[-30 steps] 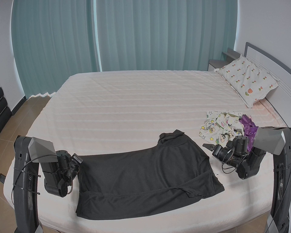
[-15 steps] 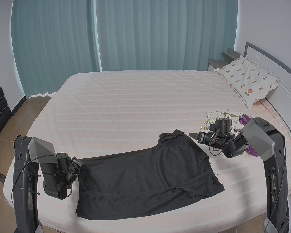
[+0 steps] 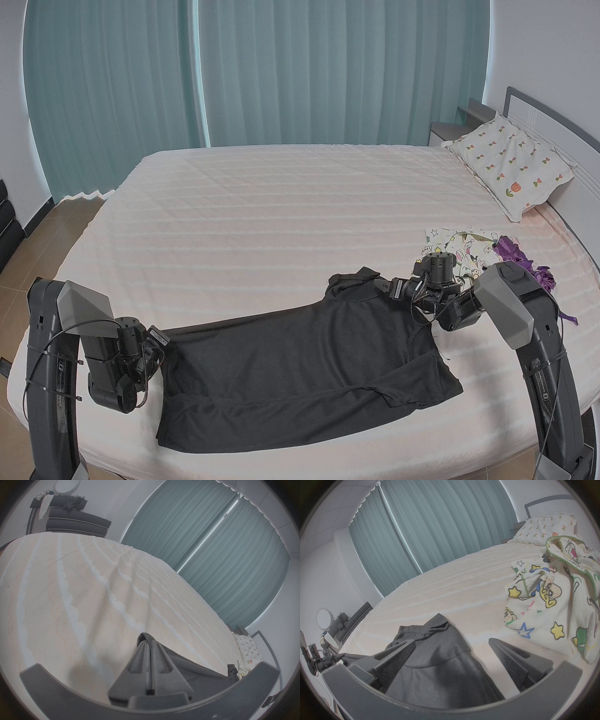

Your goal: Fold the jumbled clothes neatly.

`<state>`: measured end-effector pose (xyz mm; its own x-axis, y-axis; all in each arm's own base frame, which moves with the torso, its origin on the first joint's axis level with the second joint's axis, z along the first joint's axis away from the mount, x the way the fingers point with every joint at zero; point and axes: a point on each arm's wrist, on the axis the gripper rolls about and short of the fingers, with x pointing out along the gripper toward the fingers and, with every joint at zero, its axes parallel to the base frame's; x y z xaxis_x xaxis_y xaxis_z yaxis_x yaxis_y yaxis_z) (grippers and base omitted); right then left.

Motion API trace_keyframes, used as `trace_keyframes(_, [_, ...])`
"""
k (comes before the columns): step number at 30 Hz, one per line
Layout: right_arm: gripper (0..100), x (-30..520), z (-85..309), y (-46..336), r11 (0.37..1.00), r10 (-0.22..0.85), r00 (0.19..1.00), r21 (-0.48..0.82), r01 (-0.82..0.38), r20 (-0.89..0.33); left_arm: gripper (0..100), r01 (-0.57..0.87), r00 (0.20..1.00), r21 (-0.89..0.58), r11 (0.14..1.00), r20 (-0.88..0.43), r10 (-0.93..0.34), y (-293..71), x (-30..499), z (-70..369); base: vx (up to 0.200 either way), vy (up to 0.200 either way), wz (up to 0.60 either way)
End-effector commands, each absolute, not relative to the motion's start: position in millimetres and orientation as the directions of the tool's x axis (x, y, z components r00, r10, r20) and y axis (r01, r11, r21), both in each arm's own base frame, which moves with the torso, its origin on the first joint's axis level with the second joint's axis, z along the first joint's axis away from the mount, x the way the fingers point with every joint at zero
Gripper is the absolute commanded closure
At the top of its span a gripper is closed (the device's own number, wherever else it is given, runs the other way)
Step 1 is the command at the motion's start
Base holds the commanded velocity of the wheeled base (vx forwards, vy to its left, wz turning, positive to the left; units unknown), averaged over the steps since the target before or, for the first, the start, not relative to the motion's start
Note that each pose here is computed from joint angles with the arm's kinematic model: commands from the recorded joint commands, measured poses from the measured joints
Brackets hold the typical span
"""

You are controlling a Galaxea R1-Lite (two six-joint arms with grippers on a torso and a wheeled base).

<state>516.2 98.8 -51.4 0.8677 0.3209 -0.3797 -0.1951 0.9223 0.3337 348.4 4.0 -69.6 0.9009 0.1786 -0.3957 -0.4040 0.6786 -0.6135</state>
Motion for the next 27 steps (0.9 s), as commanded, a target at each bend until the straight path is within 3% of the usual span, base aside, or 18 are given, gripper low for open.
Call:
trace_keyframes(1, [100,517.4,-66.5,105.6,0.922,0.327,0.858,0.334,-0.196,-0.396,100,-0.394,0.907,-0.620,0.678,-0.381,0.179,4.0,348.9,-67.8,0.000,0.000,0.00])
trace_keyframes(11, [100,516.3,-58.1,110.3,0.902,0.332,0.860,0.397,-0.170,-0.388,100,-0.394,0.907,-0.619,0.680,-0.381,0.179,4.0,349.2,-68.2,0.000,0.000,0.00])
trace_keyframes(27, [100,515.1,-29.4,95.4,0.901,0.252,0.902,0.425,-0.086,-0.351,100,-0.379,0.919,-0.631,0.676,-0.342,0.196,7.0,351.6,-54.0,0.000,0.000,0.00])
